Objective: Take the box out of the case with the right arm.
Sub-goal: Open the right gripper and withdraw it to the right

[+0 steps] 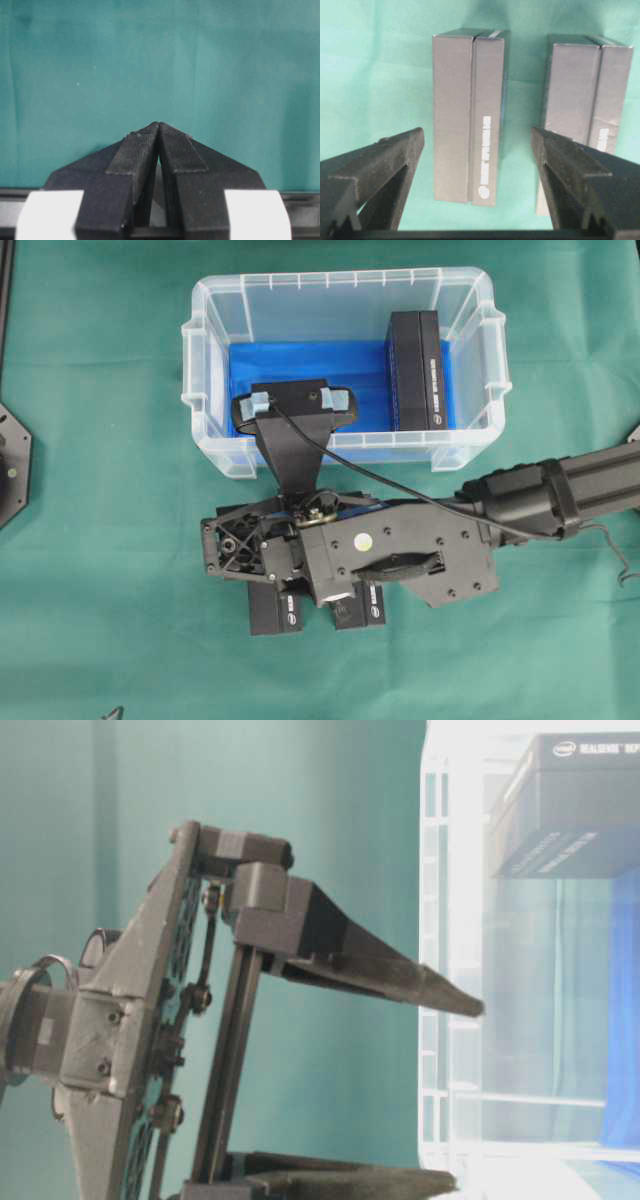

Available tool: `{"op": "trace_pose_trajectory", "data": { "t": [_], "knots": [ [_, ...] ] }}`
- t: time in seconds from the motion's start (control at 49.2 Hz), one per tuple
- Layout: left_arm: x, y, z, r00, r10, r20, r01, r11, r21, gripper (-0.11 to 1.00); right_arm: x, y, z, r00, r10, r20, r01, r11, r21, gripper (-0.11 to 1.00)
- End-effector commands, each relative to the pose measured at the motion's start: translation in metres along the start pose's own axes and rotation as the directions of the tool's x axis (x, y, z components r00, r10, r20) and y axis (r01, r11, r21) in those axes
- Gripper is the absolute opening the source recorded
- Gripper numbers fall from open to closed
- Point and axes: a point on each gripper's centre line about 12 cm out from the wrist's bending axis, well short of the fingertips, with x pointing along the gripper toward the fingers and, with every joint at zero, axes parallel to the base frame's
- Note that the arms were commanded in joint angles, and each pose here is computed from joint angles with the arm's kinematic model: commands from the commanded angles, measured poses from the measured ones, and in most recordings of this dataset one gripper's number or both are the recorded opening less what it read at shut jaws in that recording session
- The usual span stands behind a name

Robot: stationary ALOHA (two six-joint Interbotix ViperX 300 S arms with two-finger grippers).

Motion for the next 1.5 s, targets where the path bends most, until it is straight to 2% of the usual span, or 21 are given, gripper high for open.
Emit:
{"op": "trace_pose_trajectory", "data": {
  "t": [0.0,0.183,0.366,0.467,0.833,0.914,1.036,1.239,1.361,1.483],
  "knots": [
    [-0.003,0.002,0.003,1.0,0.008,0.014,-0.008,1.0,-0.012,0.0,-0.033,0.002,0.011,0.997,0.07,-0.009,-0.07,0.997,0.008,0.87],
    [-0.003,0.004,0.003,1.0,0.012,0.016,-0.012,1.0,-0.02,0.0,-0.035,-0.002,0.012,0.999,0.047,-0.014,-0.047,0.998,-0.035,0.87],
    [-0.003,0.004,0.003,1.0,0.012,0.015,-0.012,1.0,-0.019,0.0,-0.04,-0.027,0.014,0.999,-0.044,-0.009,0.043,0.997,-0.056,0.87],
    [-0.003,0.004,0.002,1.0,0.012,0.013,-0.012,1.0,-0.02,0.0,-0.047,-0.043,0.018,0.998,-0.059,-0.007,0.059,0.997,-0.059,0.87],
    [0.0,0.004,0.002,1.0,0.014,0.007,-0.014,1.0,-0.021,0.0,-0.073,-0.122,0.034,0.997,-0.072,-0.003,0.072,0.995,-0.066,0.87],
    [0.0,0.004,0.002,1.0,0.014,0.007,-0.014,1.0,-0.021,0.0,-0.075,-0.141,0.034,0.998,-0.055,-0.012,0.054,0.996,-0.069,0.87],
    [0.0,0.005,0.001,1.0,0.014,0.007,-0.014,1.0,-0.018,0.0,-0.077,-0.173,0.037,0.999,-0.019,-0.029,0.017,0.999,-0.041,0.87],
    [0.0,0.005,0.0,1.0,0.016,0.006,-0.016,1.0,-0.015,0.0,-0.084,-0.223,0.044,0.999,-0.017,-0.035,0.017,1.0,-0.012,0.86],
    [0.0,0.005,0.0,1.0,0.017,0.005,-0.016,1.0,-0.017,0.0,-0.088,-0.241,0.047,0.999,-0.022,-0.036,0.021,1.0,-0.006,0.86],
    [0.0,0.005,0.0,1.0,0.016,0.006,-0.016,1.0,-0.017,0.0,-0.087,-0.247,0.05,0.999,-0.024,-0.035,0.024,1.0,-0.005,0.86]
  ]
}}
